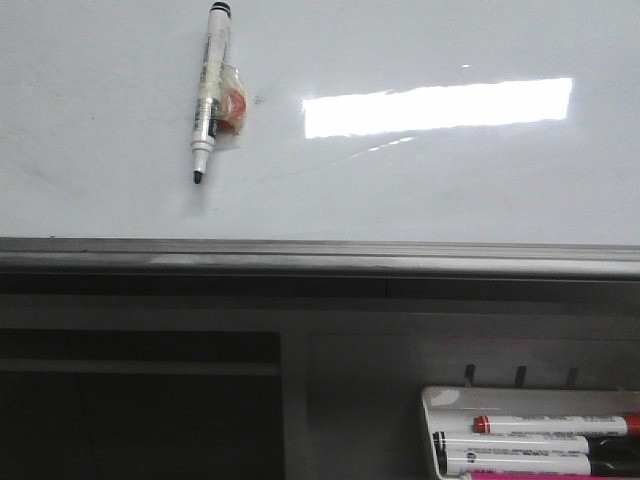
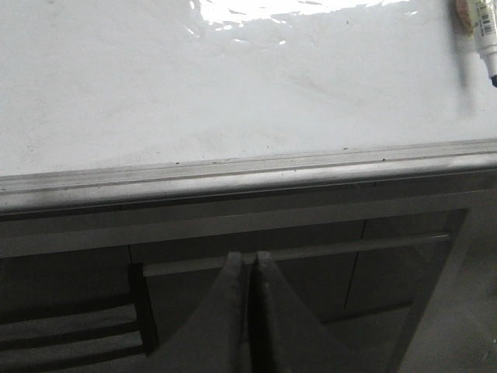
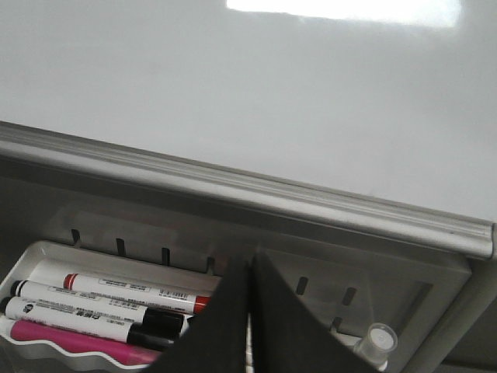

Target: Write number 2 on whiteboard

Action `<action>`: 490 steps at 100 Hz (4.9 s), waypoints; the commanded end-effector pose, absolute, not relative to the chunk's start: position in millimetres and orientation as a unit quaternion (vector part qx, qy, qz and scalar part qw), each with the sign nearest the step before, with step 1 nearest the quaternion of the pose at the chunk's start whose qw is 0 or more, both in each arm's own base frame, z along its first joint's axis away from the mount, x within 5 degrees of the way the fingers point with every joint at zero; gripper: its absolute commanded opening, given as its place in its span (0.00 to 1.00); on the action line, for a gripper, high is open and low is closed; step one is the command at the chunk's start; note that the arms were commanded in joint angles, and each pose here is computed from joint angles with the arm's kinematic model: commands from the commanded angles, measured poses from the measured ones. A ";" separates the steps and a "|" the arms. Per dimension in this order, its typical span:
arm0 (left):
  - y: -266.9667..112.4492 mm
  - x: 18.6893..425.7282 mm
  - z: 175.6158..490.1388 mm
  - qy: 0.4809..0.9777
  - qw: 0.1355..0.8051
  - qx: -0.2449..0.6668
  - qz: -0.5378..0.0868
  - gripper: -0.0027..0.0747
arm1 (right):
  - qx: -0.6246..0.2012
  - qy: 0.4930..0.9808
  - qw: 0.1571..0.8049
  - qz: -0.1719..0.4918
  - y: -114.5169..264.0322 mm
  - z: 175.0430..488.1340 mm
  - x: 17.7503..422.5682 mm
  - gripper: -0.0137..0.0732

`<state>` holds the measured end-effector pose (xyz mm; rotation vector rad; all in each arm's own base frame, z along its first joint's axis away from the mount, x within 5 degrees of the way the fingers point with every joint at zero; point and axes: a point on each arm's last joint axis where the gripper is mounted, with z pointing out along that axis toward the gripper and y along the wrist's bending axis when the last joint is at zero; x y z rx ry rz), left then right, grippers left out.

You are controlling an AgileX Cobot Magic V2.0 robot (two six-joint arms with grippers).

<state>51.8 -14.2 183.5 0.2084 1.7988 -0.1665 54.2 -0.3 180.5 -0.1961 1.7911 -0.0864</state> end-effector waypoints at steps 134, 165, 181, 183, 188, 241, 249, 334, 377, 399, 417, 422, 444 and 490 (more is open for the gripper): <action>-15.2 52.2 208.3 0.641 0.613 -0.227 -0.402 0.01 | -0.076 0.512 0.850 0.095 16.1 236.7 43.1 0.07; -20.5 43.3 241.7 0.648 0.652 -0.132 -0.370 0.01 | 0.159 0.542 0.765 0.310 3.6 242.3 46.6 0.08; -24.0 41.2 294.4 0.687 0.687 0.018 -0.237 0.01 | 0.151 0.647 0.696 0.272 6.3 274.8 39.0 0.09; -25.1 43.3 300.6 0.696 0.680 0.031 -0.226 0.01 | 0.148 0.660 0.688 0.265 6.5 279.1 38.2 0.10; -26.8 51.3 312.8 0.726 0.659 0.069 -0.185 0.03 | 0.122 0.683 0.679 0.239 7.2 290.1 36.1 0.16; -117.5 185.1 351.1 0.801 0.486 0.217 -0.274 0.49 | 0.054 0.740 0.638 0.205 13.8 326.7 49.9 0.73; -132.4 199.1 340.8 0.810 0.470 0.219 -0.276 0.49 | 0.054 0.740 0.638 0.205 13.8 326.7 49.9 0.73; -162.3 260.6 271.8 0.860 0.423 0.174 -0.225 0.25 | 0.055 0.745 0.633 0.205 14.0 325.3 49.7 0.73; -161.3 189.9 332.1 0.777 0.430 0.398 -0.231 0.01 | -0.154 0.718 0.607 0.303 52.7 350.7 54.1 0.72; -152.3 123.4 361.0 0.617 0.445 0.618 -0.202 0.01 | -0.321 0.734 0.528 0.281 75.6 367.5 84.1 0.72; -141.9 108.1 373.1 0.592 0.470 0.624 -0.197 0.01 | -0.401 0.677 0.524 0.327 98.0 382.6 99.3 0.72; -141.5 107.0 372.7 0.592 0.466 0.627 -0.199 0.01 | -0.425 0.662 0.522 0.331 106.1 383.2 102.8 0.72; -141.3 103.7 368.5 0.592 0.440 0.643 -0.206 0.01 | -0.422 0.646 0.546 0.327 134.0 387.0 118.8 0.72; -141.3 103.8 368.4 0.592 0.440 0.643 -0.205 0.01 | -0.469 0.635 0.483 0.379 200.0 376.0 123.9 0.71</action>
